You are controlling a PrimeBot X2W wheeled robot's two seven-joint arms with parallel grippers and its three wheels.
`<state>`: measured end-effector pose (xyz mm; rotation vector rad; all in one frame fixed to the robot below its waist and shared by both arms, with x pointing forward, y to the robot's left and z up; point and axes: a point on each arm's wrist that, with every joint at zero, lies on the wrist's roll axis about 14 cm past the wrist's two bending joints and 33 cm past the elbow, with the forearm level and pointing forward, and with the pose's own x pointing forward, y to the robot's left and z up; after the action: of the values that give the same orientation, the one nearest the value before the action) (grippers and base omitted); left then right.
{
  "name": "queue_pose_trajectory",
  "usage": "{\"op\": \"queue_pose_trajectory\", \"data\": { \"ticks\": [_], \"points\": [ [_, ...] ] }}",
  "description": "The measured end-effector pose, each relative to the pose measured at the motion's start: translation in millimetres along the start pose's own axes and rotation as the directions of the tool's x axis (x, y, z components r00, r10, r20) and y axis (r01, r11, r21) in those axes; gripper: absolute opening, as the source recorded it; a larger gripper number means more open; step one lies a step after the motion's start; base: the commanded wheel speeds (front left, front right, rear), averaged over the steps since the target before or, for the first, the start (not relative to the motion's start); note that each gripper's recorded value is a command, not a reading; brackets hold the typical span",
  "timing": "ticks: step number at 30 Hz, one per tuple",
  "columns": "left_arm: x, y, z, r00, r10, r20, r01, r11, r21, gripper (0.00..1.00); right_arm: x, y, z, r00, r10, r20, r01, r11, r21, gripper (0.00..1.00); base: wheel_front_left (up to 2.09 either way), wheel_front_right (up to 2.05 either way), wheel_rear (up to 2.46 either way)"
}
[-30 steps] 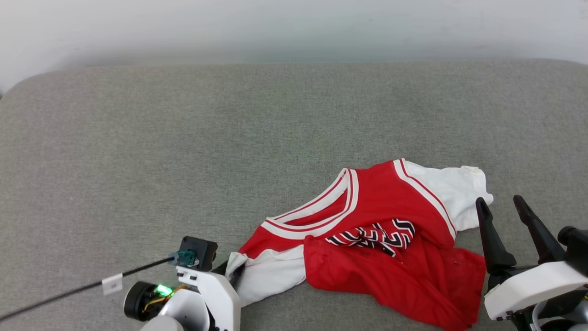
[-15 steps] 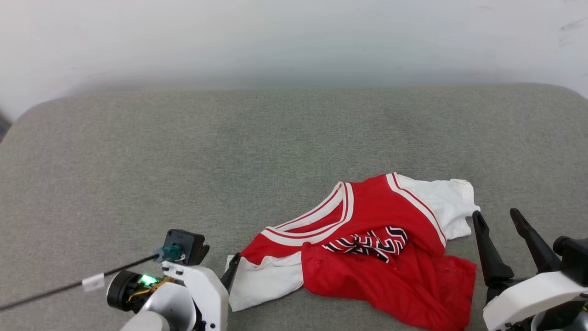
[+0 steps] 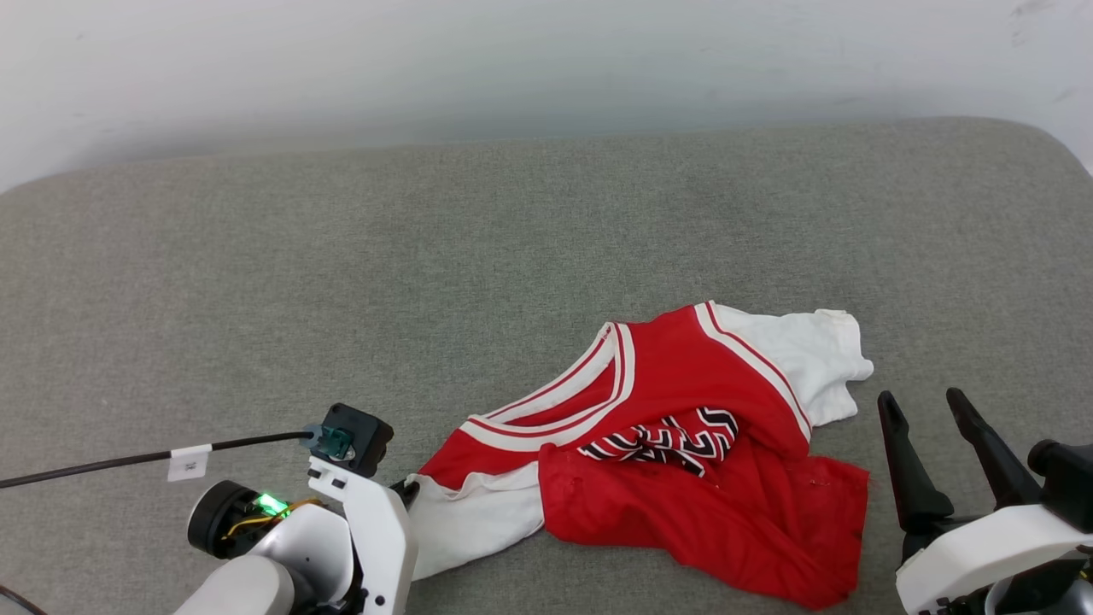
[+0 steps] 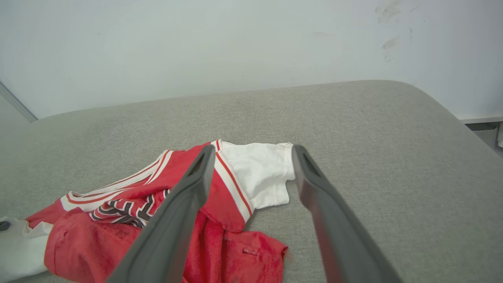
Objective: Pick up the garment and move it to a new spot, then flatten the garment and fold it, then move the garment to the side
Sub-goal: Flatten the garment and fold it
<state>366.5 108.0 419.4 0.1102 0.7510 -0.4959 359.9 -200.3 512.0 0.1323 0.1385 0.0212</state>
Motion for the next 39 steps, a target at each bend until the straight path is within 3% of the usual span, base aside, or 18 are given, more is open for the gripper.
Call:
{"op": "queue_pose_trajectory", "data": {
  "ticks": [5, 11, 17, 24, 25, 26, 27, 32, 39],
  "points": [
    [-5.2, 5.3, 9.8, 0.999, 0.017, 0.046, -0.018, 1.000, 0.013, 0.00, 2.4, -2.1, -0.6, 1.000, -0.006, 0.000, 0.006, 1.000, 0.002, 1.00, 0.00, 0.00, 0.00],
    [-27.3, 35.1, 30.4, 0.979, 0.138, 0.151, -0.143, 0.990, 0.018, 0.00, 7.8, 2.0, -1.1, 1.000, 0.008, -0.002, -0.008, 1.000, 0.002, 1.00, 0.00, 0.00, 0.00],
    [-45.5, 57.1, -21.9, 0.964, 0.259, 0.053, -0.250, 0.959, -0.133, 0.00, 13.0, 7.4, -2.1, 1.000, 0.027, -0.006, -0.027, 1.000, 0.001, 1.00, 0.00, 0.00, 0.00],
    [-41.2, 51.4, -93.5, 0.960, 0.265, -0.084, -0.278, 0.902, -0.331, 0.00, 19.9, 12.5, -4.7, 0.999, 0.044, -0.013, -0.044, 0.999, 0.009, 1.00, 0.00, 0.00, 0.00],
    [-33.5, 50.5, -98.1, 0.961, 0.270, -0.063, -0.273, 0.883, -0.381, 0.24, 20.3, 13.6, -4.0, 0.999, 0.048, -0.011, -0.047, 0.999, 0.012, 1.00, 0.00, 0.00, 0.00],
    [-31.1, 50.0, -97.5, 0.961, 0.271, -0.053, -0.269, 0.878, -0.396, 0.90, 20.0, 14.0, -3.8, 0.999, 0.049, -0.010, -0.049, 0.999, 0.013, 1.00, 0.00, 0.00, 0.00],
    [-29.2, 50.5, -94.9, 0.960, 0.279, -0.034, -0.269, 0.877, -0.398, 1.00, 19.3, 14.1, -2.6, 0.999, 0.049, -0.005, -0.049, 0.999, 0.012, 1.00, 0.00, 0.00, 0.00],
    [-24.9, 55.8, -69.5, 0.939, 0.330, 0.091, -0.267, 0.872, -0.410, 1.00, 15.2, 13.9, 5.3, 0.999, 0.049, 0.022, -0.050, 0.999, 0.008, 1.00, 0.00, 0.00, 0.00],
    [-44.2, 70.6, -13.4, 0.844, 0.429, 0.323, -0.288, 0.869, -0.402, 1.00, 4.8, 12.3, 12.4, 0.998, 0.043, 0.043, -0.043, 0.999, 0.003, 1.00, 0.00, 0.00, 0.00]
  ]
}}
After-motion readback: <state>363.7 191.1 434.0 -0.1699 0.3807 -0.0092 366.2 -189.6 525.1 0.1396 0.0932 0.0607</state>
